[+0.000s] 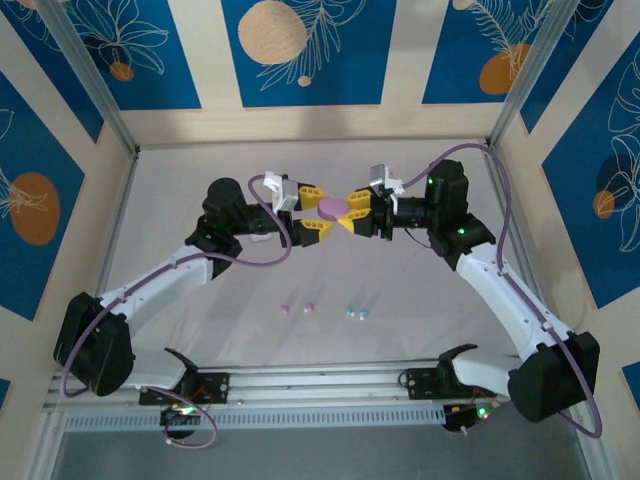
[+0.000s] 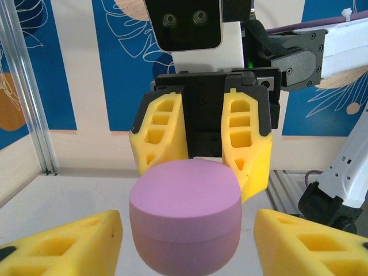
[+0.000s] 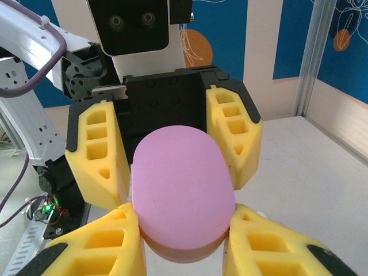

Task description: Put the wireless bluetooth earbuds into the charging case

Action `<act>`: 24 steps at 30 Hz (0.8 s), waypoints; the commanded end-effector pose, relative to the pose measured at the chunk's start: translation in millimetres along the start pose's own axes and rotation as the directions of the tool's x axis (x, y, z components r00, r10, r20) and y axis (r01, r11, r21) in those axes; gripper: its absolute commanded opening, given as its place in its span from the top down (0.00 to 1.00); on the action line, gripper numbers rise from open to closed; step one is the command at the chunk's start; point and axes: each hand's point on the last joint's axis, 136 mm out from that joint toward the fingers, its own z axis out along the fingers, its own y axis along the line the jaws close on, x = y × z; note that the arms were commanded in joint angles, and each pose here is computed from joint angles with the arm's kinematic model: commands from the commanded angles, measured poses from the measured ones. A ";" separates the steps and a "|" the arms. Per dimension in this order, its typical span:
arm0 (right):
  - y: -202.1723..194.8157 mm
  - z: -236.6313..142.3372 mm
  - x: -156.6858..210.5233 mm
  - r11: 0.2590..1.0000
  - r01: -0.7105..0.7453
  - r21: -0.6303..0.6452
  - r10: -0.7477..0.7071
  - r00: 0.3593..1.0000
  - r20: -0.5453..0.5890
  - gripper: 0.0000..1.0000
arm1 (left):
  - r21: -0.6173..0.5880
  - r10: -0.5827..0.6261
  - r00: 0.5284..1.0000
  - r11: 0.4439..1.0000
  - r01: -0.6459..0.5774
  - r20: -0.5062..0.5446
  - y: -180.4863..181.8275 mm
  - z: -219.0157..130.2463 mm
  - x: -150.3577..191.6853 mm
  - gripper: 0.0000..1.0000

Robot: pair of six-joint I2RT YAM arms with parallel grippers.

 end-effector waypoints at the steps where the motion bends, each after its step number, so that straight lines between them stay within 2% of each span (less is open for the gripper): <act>1: 6.7 -3.0 -3.1 1.000 0.009 -0.015 -0.009 1.000 0.015 0.76 | 0.012 0.011 1.000 1.000 -0.011 0.013 -1.4 2.9 -5.0 0.44; 9: 4.6 -2.5 -4.4 1.000 0.013 -0.005 -0.013 1.000 0.027 0.76 | 0.018 -0.008 1.000 1.000 0.008 0.002 0.0 5.5 -2.9 0.49; 24: 3.3 -1.9 -1.8 1.000 0.021 -0.003 -0.021 1.000 0.017 0.76 | 0.035 -0.006 1.000 0.999 0.005 0.028 -2.2 7.3 -10.7 0.46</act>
